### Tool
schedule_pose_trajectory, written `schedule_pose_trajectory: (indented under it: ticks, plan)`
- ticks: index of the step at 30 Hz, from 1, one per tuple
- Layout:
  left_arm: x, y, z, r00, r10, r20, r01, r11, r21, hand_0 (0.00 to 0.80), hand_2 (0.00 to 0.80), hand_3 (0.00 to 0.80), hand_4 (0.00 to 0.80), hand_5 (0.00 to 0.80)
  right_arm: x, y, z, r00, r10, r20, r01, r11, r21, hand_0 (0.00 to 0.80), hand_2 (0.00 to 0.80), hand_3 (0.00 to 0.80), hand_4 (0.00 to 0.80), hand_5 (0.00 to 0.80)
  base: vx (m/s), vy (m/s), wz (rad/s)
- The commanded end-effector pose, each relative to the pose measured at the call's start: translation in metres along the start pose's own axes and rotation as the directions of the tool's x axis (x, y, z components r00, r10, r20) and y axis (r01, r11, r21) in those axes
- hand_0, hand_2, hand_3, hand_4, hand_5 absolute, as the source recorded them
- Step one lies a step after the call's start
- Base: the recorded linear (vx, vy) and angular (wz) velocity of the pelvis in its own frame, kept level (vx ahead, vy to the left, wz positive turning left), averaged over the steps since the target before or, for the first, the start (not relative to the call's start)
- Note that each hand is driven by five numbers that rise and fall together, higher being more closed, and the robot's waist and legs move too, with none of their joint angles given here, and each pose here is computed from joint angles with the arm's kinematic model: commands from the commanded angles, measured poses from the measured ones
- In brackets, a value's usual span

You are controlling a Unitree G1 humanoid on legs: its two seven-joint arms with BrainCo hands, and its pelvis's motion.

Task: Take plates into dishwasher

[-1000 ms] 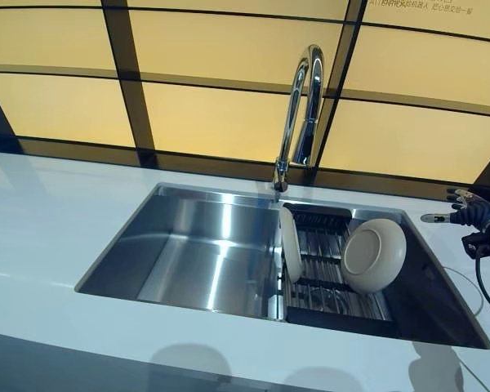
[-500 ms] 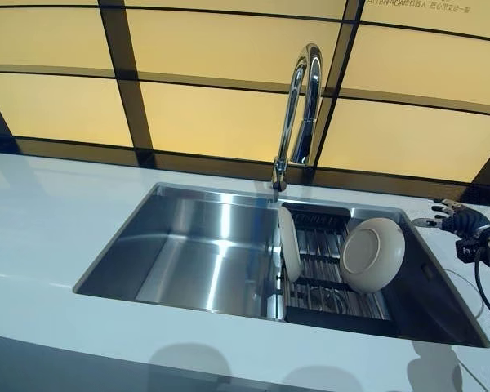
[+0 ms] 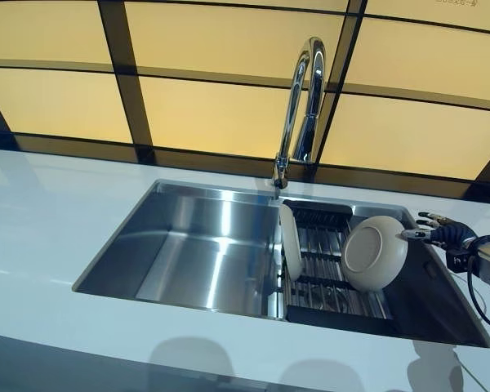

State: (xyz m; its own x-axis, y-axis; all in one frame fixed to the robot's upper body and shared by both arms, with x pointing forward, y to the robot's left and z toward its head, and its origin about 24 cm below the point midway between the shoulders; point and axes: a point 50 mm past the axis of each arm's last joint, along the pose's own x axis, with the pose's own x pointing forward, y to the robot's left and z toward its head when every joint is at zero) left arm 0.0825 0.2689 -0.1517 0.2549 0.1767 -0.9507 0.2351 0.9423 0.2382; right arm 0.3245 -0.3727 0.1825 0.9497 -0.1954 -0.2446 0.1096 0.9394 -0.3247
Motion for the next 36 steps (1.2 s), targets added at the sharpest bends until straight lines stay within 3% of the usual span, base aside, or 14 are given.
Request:
schedule_pose_trajectory:
  ticks: [1,36]
  plan:
    - [0.000,0.010,0.000,0.999,0.026,-0.019,-0.025,0.996,0.085,0.000,0.000,0.000,0.000,0.000,0.000,-0.005,0.019,0.998,-0.007,0.067,0.006,1.000,0.015,0.000,0.000,0.000,0.000,0.000,0.000,0.000,0.00]
    - [0.000,0.009,0.004,1.000,0.019,0.005,-0.020,0.997,0.078,0.000,0.000,0.000,0.000,0.000,0.004,0.008,0.009,0.995,0.099,0.018,-0.100,0.991,0.084,0.000,0.000,0.000,0.000,0.000,0.000,0.000,0.00]
